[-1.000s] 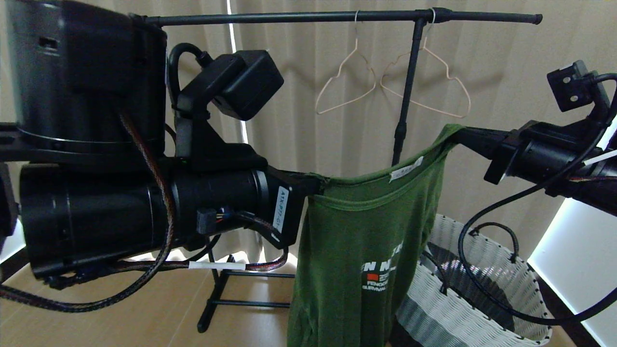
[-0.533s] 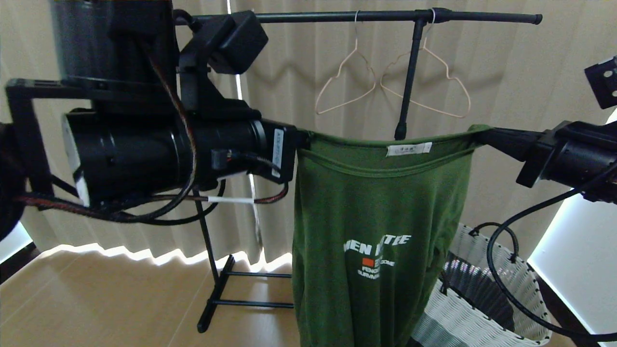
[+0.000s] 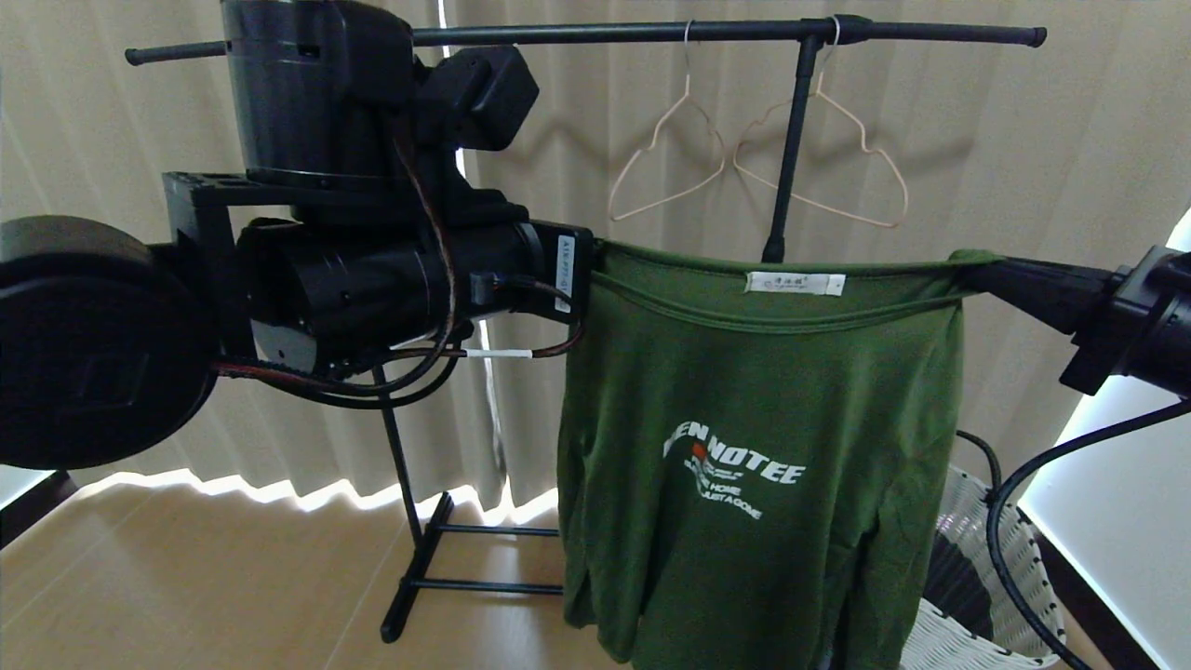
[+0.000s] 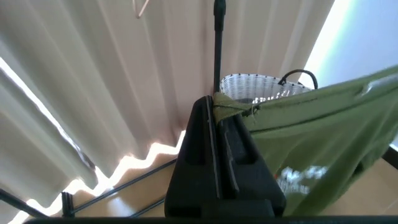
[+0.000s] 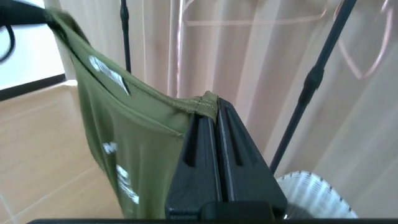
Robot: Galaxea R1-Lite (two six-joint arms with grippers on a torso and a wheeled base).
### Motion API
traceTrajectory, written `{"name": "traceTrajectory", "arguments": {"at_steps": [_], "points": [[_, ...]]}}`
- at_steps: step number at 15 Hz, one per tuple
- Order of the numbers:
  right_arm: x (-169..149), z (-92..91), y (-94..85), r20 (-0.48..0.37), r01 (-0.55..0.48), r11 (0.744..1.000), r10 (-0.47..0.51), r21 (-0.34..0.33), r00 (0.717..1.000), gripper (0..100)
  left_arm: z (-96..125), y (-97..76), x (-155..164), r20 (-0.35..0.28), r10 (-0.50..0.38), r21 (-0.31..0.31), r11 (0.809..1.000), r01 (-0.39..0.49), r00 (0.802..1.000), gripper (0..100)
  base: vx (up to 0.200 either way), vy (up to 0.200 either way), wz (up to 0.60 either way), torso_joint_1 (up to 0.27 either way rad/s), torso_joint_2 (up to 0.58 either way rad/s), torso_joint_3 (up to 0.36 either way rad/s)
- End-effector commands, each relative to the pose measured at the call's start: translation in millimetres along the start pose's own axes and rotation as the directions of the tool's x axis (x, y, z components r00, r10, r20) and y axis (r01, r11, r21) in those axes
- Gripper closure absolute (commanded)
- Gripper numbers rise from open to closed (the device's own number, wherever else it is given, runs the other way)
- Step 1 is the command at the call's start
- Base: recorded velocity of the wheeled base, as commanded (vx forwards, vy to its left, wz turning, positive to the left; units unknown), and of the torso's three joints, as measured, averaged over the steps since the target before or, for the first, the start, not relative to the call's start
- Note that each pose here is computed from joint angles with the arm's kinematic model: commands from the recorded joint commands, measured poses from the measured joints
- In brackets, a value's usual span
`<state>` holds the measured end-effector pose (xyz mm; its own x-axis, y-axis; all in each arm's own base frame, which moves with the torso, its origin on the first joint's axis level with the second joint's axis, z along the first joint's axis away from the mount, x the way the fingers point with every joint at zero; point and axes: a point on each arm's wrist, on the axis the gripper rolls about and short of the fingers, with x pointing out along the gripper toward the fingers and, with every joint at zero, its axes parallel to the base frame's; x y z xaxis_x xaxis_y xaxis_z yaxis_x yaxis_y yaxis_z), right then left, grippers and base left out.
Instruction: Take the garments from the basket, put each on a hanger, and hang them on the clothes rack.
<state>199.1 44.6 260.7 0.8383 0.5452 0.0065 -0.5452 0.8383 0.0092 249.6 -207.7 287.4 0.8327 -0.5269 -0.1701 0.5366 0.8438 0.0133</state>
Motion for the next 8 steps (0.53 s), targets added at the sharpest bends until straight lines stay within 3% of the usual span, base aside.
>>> {"name": "traceTrajectory", "arguments": {"at_steps": [1,5,8], "points": [[0,6.7,0.3,0.025,-0.003,1.000,0.004,-0.009,1.000,100,4,-2.9,-9,0.015,-0.012,0.001,1.000,0.012,1.000,100,0.000,0.000,0.00,0.000,0.00,0.000],[0,20.6,0.9,0.071,-0.004,1.000,0.005,-0.013,0.997,100,23,-6.3,-37,0.092,-0.038,-0.002,0.999,0.039,0.995,100,0.000,0.000,0.00,0.000,0.00,0.000],[1,24.6,3.2,0.082,-0.018,1.000,0.019,-0.018,0.996,100,24,-5.9,-39,0.095,-0.038,-0.002,0.999,0.039,0.995,100,0.000,0.000,0.00,0.000,0.00,0.000]]}}
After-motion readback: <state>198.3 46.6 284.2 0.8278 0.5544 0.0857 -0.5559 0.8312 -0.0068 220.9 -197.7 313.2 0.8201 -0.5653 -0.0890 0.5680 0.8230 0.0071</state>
